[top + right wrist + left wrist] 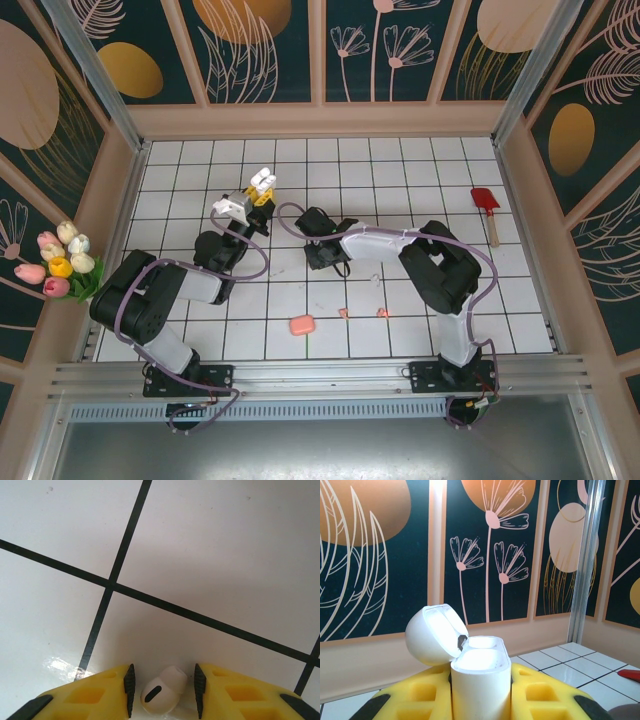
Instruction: Insert wireless bluetooth earbuds into charging case
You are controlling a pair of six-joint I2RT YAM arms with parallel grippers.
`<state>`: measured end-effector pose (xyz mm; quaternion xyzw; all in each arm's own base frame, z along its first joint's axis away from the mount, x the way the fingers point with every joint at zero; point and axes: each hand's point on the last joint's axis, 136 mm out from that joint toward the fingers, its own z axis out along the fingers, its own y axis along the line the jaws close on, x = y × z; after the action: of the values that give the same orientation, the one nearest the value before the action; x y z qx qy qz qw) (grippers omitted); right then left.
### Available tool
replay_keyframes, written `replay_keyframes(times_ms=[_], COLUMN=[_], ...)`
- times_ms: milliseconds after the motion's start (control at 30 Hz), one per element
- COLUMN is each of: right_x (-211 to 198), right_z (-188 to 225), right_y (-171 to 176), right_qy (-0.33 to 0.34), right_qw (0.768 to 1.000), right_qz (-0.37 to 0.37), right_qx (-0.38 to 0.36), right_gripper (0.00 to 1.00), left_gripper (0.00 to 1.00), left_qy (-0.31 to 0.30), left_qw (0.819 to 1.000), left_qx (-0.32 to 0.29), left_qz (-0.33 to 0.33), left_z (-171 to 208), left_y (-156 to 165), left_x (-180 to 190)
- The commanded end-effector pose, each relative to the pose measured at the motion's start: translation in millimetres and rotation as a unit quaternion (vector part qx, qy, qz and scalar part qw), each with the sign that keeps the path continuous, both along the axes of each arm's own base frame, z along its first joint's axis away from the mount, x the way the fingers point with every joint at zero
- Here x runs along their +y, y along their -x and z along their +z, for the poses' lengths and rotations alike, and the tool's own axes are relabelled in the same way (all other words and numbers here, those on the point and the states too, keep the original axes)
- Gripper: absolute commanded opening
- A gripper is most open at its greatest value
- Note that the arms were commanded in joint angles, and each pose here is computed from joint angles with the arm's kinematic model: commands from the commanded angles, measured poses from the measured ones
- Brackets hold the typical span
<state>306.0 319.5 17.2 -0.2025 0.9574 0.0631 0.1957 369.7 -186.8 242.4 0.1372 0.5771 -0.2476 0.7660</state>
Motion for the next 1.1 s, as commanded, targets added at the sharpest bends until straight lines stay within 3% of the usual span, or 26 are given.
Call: replay_keyframes(times_ms=[0, 667, 1067], right_x=[-11.6, -17.7, -14.7], right_z=[-16.8, -17.8, 3.4], right_y=[23.4, 21.8, 10.6], right_qy=[0.024, 0.027, -0.020], right_qw=[0.998, 0.998, 0.999], right_qz=[0.021, 0.017, -0.016], right_qx=[0.052, 0.055, 0.044], right_gripper=[0.39, 0.23, 0.21], left_gripper=[0.00, 0.00, 0.00], left_qy=[0.043, 0.042, 0.041], left_qw=[0.995, 0.995, 0.995], left_qx=[-0.088, -0.085, -0.085], left_qz=[-0.007, -0.009, -0.011], left_z=[46.8, 44.6, 45.2], left_y=[17.1, 16.5, 16.4], left_x=[7.0, 6.0, 5.2])
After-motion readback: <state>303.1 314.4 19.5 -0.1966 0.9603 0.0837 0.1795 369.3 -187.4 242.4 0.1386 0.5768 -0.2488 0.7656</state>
